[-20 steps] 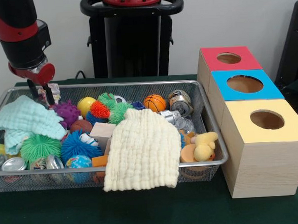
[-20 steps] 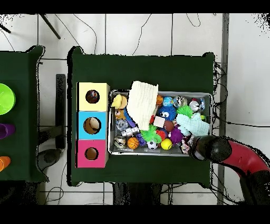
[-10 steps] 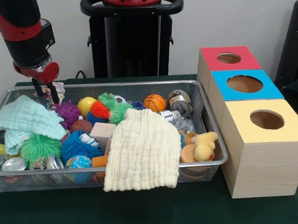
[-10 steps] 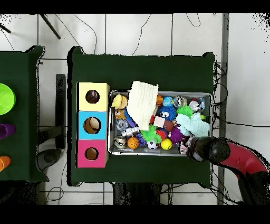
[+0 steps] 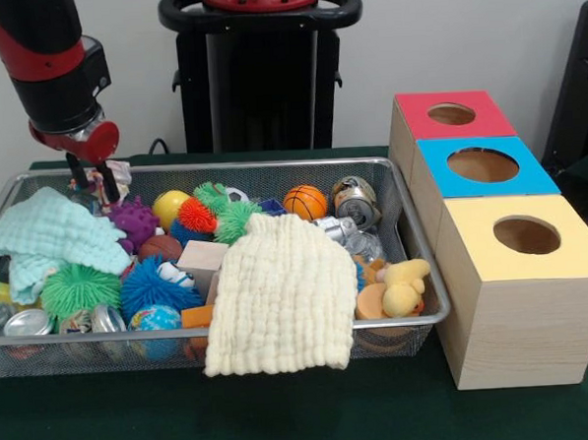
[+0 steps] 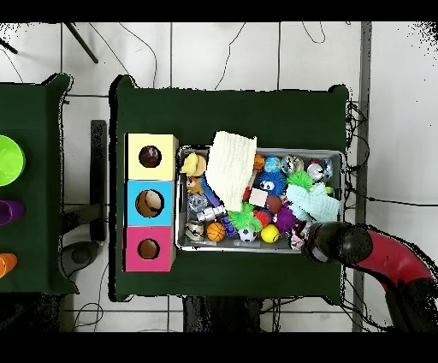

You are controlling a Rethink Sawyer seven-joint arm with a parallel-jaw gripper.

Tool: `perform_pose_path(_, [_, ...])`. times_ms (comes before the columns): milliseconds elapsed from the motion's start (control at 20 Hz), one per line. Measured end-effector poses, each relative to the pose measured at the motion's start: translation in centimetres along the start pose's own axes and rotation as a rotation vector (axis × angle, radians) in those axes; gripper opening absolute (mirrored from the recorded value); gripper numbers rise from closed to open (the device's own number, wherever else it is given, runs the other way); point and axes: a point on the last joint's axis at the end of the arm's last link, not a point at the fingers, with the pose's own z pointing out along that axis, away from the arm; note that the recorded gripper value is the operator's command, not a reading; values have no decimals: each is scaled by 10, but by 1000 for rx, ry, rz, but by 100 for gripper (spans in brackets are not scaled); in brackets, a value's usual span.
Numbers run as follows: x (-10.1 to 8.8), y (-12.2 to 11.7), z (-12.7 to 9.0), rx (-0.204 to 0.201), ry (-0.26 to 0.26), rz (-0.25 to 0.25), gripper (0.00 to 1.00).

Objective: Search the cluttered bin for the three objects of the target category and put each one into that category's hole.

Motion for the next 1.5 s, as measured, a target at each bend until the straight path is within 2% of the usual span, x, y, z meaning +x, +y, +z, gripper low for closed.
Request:
perform_pose_path(600, [9, 2, 3, -3, 17, -4, 100])
perform_pose_path(1500, [9, 3, 3, -7, 22, 0, 100])
